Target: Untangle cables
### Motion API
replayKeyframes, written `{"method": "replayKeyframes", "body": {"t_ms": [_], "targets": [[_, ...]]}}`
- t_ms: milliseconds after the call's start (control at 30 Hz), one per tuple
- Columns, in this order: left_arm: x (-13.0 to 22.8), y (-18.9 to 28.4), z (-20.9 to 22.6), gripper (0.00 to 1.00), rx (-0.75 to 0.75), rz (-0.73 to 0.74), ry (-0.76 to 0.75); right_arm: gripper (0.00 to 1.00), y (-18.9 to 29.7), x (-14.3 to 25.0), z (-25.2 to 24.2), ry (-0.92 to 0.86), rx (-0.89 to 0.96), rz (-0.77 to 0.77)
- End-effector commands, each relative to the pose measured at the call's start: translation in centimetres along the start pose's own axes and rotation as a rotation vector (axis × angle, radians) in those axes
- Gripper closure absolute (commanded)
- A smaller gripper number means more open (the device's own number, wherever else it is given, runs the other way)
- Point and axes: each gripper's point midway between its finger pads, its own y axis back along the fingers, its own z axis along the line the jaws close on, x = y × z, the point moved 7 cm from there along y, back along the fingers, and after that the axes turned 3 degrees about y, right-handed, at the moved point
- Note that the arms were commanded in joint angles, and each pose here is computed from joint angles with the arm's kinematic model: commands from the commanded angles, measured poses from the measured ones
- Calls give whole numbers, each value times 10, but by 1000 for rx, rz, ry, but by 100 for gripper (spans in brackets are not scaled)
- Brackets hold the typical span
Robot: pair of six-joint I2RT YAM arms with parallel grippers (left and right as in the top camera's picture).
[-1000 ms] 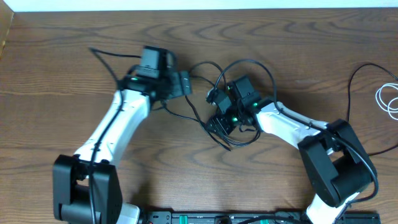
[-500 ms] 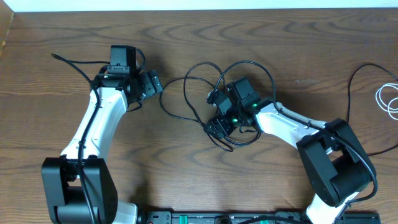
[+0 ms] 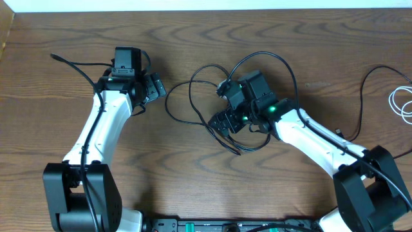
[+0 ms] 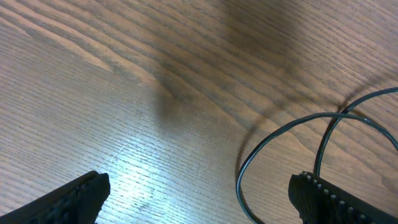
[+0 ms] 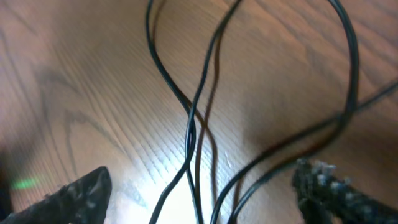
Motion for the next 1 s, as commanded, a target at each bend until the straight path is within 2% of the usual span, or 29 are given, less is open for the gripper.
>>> {"method": "replayKeyframes", "body": {"t_ms": [0,333,533,833,900,967], "targets": [[-4,1,2,3,-22,-16,6,6,-4,10,3,-12,64,66],[-4,1,2,3,-21,-15,6,2,-34,57,20,63,221,321],[-4,1,2,2,-21,-15,6,1,-48,71,13,91,308,387],[-4,1,2,3,-21,-15,6,1,-57,84,5,72,309,443],[-4,1,2,3,-21,-15,6,8,-57,83,5,73,309,442],[-4,1,2,2,-21,-15,6,25,-57,83,6,72,309,441]]}}
